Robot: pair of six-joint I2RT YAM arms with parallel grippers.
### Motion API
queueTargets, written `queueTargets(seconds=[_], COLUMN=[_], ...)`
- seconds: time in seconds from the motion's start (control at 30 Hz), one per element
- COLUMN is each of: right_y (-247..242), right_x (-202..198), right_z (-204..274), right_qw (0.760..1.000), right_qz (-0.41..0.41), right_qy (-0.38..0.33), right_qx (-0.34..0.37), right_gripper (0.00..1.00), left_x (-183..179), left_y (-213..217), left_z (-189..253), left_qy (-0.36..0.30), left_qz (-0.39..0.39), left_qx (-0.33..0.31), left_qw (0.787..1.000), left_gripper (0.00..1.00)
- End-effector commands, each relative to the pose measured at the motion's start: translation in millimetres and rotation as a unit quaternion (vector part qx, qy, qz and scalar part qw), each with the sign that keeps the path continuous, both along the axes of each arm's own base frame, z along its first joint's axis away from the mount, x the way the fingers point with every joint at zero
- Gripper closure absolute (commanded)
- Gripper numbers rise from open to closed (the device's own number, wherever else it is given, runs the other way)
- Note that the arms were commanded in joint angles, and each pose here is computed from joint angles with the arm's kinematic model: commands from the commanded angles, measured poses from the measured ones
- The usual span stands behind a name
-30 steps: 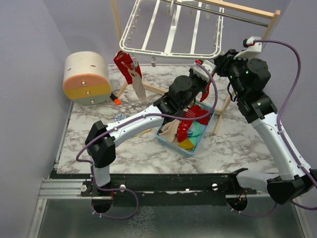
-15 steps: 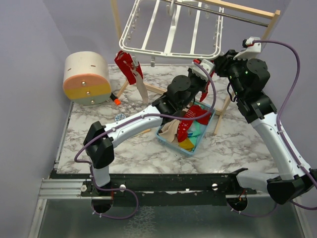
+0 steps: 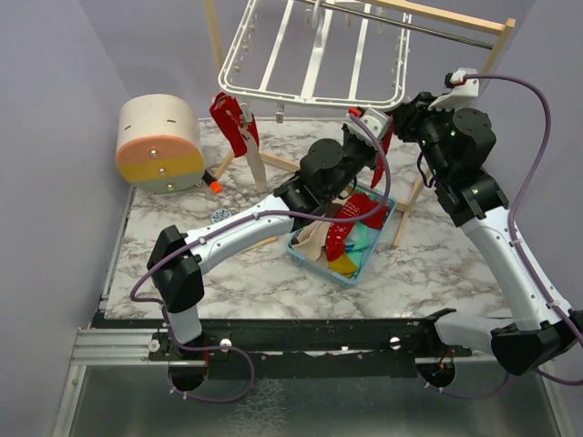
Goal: Clip the socks to the hanger
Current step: Clamp the sock onto the hanger.
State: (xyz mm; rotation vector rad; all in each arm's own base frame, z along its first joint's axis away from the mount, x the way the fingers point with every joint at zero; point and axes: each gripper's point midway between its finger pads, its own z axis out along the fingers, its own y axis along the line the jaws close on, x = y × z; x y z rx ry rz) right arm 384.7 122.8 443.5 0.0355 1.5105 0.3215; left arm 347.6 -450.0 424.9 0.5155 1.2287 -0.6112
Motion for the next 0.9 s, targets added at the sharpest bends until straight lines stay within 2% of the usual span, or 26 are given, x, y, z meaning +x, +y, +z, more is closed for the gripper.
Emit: queueTargets(seconds=[0.0, 0.1, 0.2, 0.27, 0.43, 0.6, 0.63, 0.7, 0.87], right_y=[4.3, 4.8, 5.0, 6.1, 7.6, 7.1, 7.5, 8.4, 3.2], right_x=[-6.2, -10.3, -13.7, -16.0, -25.9, -39.5, -42.5, -48.9, -74.1], right_z=[-10.4, -2.4, 4.8, 7.8, 16.1, 18.7, 18.9, 19.2, 24.3], right_qw=[1.0, 1.0, 1.0, 0.999, 0.999, 0.998, 0.998, 0.998, 0.997], right_qz=[0.014, 0.018, 0.022, 0.027, 0.041, 0.053, 0.058, 0.067, 0.08], right_qy=[0.016, 0.011, 0.007, 0.006, 0.001, 0.007, 0.009, 0.015, 0.014], right_qx=[0.002, 0.012, 0.018, 0.02, 0.025, 0.021, 0.02, 0.016, 0.011], right_gripper=[0.79, 0.57, 0.48, 0.43, 0.34, 0.22, 0.1, 0.02, 0.0], left_x=[-8.1, -7.2, -7.0, -7.8, -9.5, -16.2, -18.0, -21.3, -31.7], left_y=[7.0, 8.8, 10.7, 12.0, 18.9, 26.8, 27.9, 31.0, 46.0], left_z=[16.1, 12.8, 11.2, 11.2, 6.9, 8.2, 8.1, 9.2, 11.0], left_qy=[-0.016, -0.018, -0.018, -0.021, -0.021, -0.026, -0.026, -0.026, -0.022], left_qz=[-0.011, -0.006, -0.002, -0.002, 0.004, 0.001, -0.001, -0.004, -0.005], left_qx=[-0.018, -0.011, -0.008, -0.005, 0.003, 0.006, 0.007, 0.005, -0.001], left_qw=[1.0, 1.0, 1.0, 1.0, 1.0, 1.0, 1.0, 1.0, 1.0], left_gripper=[1.0, 1.0, 1.0, 0.94, 0.73, 0.48, 0.43, 0.34, 0.19])
